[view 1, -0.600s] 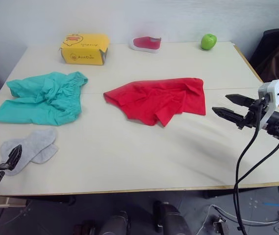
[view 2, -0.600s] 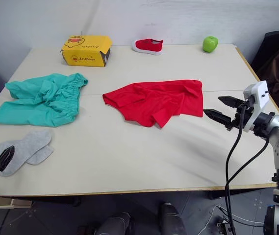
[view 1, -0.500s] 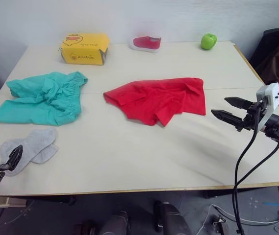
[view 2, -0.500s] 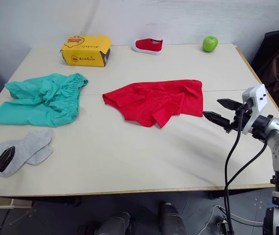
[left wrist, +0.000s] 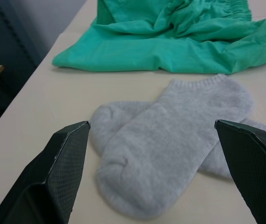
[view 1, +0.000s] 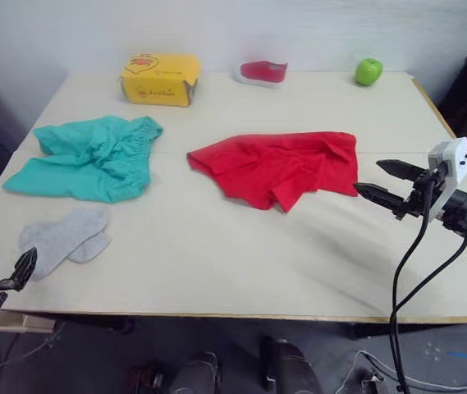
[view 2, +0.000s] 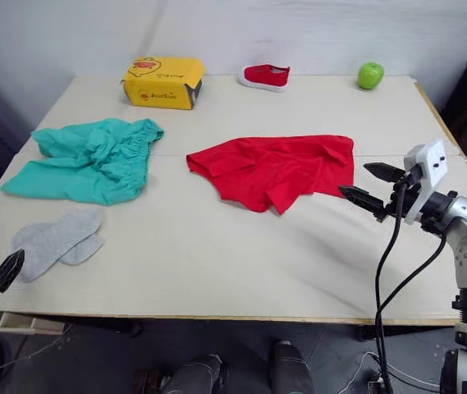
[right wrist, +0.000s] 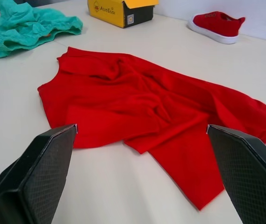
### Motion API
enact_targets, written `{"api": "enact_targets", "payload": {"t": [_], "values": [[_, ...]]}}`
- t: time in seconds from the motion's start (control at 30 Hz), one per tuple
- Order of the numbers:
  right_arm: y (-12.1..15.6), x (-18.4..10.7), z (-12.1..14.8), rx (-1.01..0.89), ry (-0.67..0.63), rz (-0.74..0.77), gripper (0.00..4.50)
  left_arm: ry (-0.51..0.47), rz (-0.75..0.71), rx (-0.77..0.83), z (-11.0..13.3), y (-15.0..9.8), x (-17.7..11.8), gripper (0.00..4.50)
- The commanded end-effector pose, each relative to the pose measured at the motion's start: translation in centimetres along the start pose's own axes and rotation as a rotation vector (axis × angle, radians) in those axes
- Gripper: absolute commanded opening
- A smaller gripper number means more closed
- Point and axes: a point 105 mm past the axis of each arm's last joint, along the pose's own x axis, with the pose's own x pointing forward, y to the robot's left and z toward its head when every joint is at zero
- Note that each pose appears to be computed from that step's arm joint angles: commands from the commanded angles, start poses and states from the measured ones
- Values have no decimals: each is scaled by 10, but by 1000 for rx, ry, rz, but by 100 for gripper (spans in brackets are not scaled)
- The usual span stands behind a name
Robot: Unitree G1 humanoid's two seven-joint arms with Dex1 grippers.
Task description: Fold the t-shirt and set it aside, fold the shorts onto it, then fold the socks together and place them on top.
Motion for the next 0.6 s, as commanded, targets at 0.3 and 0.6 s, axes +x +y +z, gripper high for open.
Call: {"api": "enact_targets", "payload": {"t": [0.3,0.6], "values": [[-10,-13,12,-68,6,-55,450,-30,-65,34,12,-6,12,447],[-4,-10,9,-90,49,-34,450,-13,-281,48,19,-43,26,447]]}}
